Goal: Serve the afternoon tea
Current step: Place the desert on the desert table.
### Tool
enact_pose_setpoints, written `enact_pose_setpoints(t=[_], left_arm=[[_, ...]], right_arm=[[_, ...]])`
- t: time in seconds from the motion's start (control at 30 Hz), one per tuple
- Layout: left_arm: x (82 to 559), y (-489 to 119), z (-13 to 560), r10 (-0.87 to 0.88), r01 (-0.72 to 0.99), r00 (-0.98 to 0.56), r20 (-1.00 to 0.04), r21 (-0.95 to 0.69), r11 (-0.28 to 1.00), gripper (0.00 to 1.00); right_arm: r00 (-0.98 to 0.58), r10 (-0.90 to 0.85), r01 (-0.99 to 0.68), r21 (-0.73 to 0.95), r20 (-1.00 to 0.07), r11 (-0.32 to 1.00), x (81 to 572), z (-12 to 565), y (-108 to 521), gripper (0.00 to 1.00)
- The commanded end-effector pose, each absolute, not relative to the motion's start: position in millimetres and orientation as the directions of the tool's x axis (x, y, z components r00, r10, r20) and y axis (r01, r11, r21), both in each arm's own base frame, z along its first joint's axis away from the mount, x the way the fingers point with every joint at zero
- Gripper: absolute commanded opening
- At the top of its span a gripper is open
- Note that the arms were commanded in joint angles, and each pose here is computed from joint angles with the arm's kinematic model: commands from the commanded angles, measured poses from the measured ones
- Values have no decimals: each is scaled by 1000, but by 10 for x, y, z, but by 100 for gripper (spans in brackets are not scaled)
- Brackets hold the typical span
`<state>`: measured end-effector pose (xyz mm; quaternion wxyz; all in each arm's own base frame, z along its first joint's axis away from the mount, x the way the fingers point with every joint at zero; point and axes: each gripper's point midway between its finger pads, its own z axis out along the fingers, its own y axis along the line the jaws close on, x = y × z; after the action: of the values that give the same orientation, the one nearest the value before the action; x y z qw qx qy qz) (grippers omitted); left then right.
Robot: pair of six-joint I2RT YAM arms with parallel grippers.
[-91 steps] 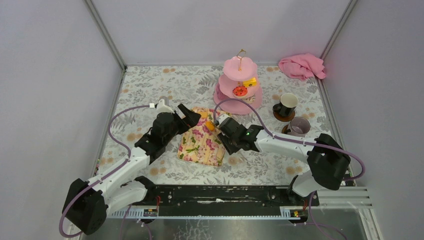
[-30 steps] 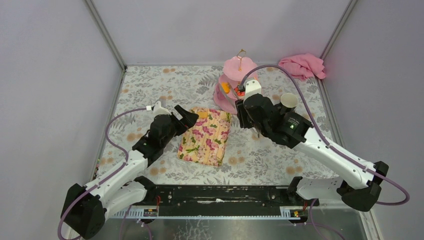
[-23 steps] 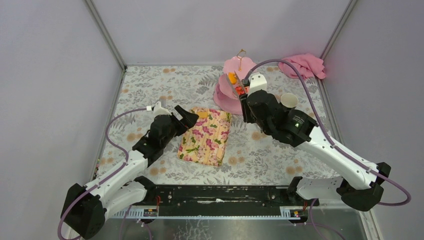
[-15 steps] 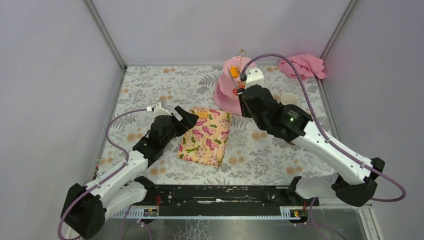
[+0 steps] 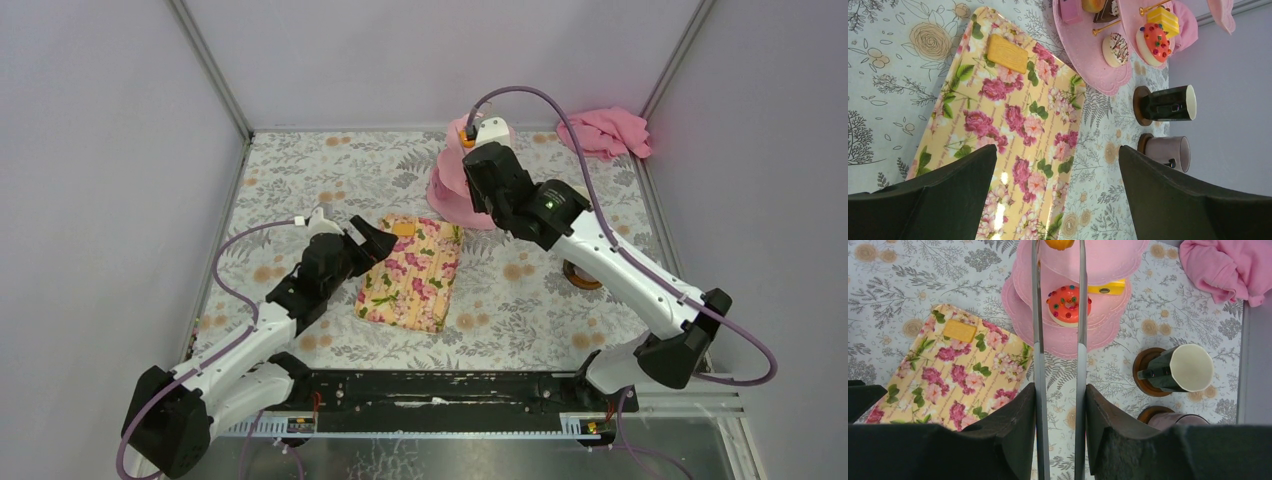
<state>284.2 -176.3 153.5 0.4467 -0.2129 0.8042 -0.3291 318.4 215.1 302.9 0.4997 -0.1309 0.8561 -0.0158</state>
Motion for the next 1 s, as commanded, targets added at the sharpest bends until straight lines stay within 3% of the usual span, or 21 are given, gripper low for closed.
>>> enact_pose_setpoints(t=[0.0,0.97], left_arm=[[2884,-1772,1585,-654,-29,-489,-577,-739,674,100],[2918,-1758,1422,-647,-49,-505,-572,-729,683,100]], right_arm=[[-392,-157,-194,-85,-906,977,3359,3401,2214,0],[-438,-96,-170,-22,-894,985,3736,3167,2217,1]])
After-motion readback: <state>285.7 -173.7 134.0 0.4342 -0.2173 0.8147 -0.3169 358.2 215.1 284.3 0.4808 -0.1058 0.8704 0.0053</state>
